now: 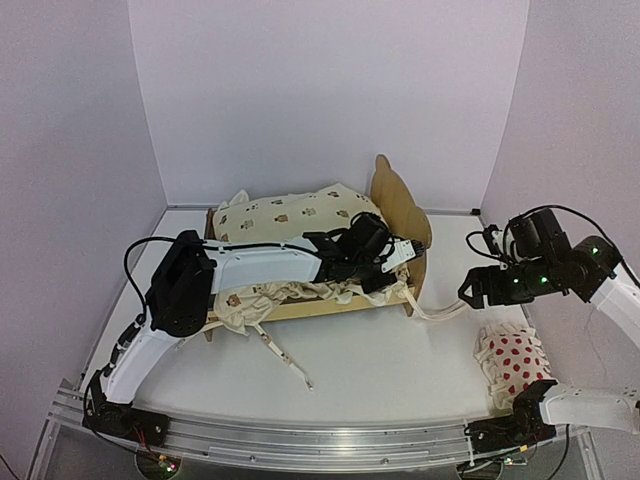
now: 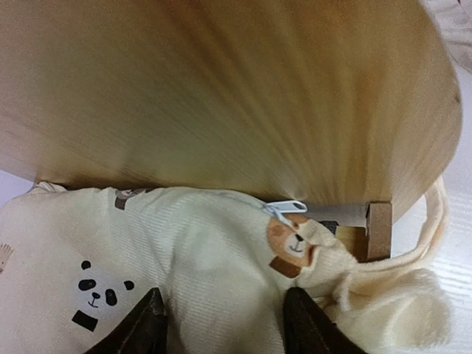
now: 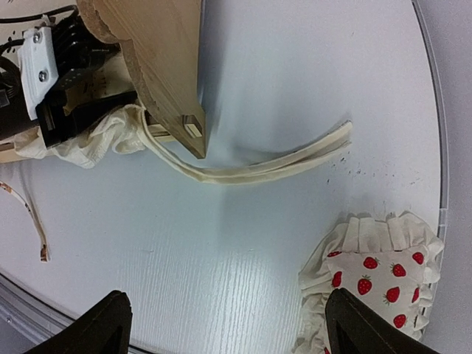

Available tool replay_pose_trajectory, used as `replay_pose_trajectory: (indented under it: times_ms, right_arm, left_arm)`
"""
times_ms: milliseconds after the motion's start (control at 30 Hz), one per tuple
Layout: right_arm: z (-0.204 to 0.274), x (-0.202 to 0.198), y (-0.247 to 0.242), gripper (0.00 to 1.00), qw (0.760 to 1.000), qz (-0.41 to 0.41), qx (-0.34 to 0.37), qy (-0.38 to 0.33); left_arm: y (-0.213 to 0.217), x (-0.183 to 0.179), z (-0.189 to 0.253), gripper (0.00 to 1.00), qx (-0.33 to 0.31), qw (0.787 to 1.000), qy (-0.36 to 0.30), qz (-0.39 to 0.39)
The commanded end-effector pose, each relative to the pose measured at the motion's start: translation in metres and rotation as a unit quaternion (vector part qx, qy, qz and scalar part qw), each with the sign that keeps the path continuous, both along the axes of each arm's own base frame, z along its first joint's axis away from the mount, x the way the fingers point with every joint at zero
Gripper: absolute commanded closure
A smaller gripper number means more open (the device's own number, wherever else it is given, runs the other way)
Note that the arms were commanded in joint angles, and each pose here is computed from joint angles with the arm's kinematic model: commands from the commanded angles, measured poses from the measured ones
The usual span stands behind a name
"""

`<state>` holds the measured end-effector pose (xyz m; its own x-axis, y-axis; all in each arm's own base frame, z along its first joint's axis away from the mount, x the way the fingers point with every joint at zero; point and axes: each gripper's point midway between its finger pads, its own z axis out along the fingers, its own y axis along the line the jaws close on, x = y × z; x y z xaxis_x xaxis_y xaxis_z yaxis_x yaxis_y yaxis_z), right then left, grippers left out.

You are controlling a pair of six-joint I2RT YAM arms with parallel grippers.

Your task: Set up the pet bed

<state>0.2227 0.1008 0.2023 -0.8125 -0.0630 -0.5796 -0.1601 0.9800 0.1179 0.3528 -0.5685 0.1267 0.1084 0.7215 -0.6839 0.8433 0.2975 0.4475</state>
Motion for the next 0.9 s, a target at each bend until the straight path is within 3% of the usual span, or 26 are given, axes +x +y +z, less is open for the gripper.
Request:
replay_pose_trajectory:
  times_ms: [0,100,200,467,667,867]
  right_arm:
    - [0.009,0.0,0.007,0.08,1.0,0.008,0.02,-0.002]
    - [0.011,0.0,0.008,0.08,1.0,0.009,0.021,-0.003]
    - [0.015,0.001,0.01,0.08,1.0,0.014,0.024,-0.007]
    - [0.042,0.001,0.045,0.14,0.992,0.094,0.088,-0.021]
    - [0.069,0.006,0.091,0.3,0.966,0.184,0.176,-0.037]
    - [0.077,0.029,0.113,0.46,0.956,0.222,0.182,-0.054]
  left_arm:
    - [0.013,0.005,-0.004,0.62,0.026,0.999,-0.011,0.018]
    - [0.013,0.008,-0.001,0.87,0.024,0.999,-0.017,0.023]
    - [0.013,0.008,0.014,0.99,0.003,0.999,-0.019,0.03]
    - [0.035,0.003,0.112,1.0,-0.114,0.99,-0.051,0.066]
    - [0.062,0.007,0.156,1.0,-0.163,0.978,-0.063,0.115]
    - [0.09,0.011,0.179,1.0,-0.195,0.967,-0.06,0.151]
